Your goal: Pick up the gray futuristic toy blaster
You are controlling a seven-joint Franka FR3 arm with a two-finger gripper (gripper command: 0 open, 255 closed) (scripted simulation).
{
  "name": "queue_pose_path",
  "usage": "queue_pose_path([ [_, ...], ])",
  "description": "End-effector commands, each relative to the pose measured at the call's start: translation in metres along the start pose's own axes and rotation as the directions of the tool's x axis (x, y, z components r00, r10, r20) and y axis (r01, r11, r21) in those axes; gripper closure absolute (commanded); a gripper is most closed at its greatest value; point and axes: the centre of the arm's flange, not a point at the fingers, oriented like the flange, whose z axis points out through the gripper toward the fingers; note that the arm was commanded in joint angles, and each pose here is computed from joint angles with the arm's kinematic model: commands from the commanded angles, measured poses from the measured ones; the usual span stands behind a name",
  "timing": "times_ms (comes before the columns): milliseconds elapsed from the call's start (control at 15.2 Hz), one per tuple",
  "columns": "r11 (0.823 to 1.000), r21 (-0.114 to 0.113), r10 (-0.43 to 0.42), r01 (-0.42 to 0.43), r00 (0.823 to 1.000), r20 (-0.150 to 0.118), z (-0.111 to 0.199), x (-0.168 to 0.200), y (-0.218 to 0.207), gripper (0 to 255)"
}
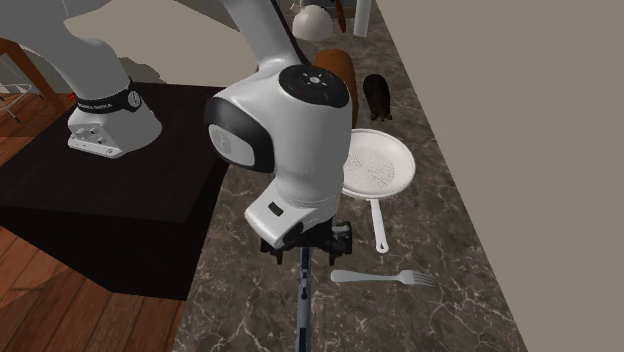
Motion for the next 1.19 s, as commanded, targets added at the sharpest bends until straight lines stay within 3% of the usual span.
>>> queue_pose_path([
  [0, 1.0, 0.0, 0.0, 0.0, 1.0, 0.0, 0.008, 0.0, 0.001, 0],
  [132, 1.0, 0.0, 0.0, 0.0, 1.0, 0.0, 0.008, 0.0, 0.0, 0],
  [198, 1.0, 0.0, 0.0, 0.0, 1.0, 0.0, 0.008, -0.001, 0.0, 255],
  [792, 1.0, 0.0, 0.0, 0.0, 1.0, 0.0, 0.008, 0.0, 0.0, 255],
  [1122, 1.0, 0.0, 0.0, 0.0, 1.0, 0.0, -0.018, 0.002, 0.002, 255],
])
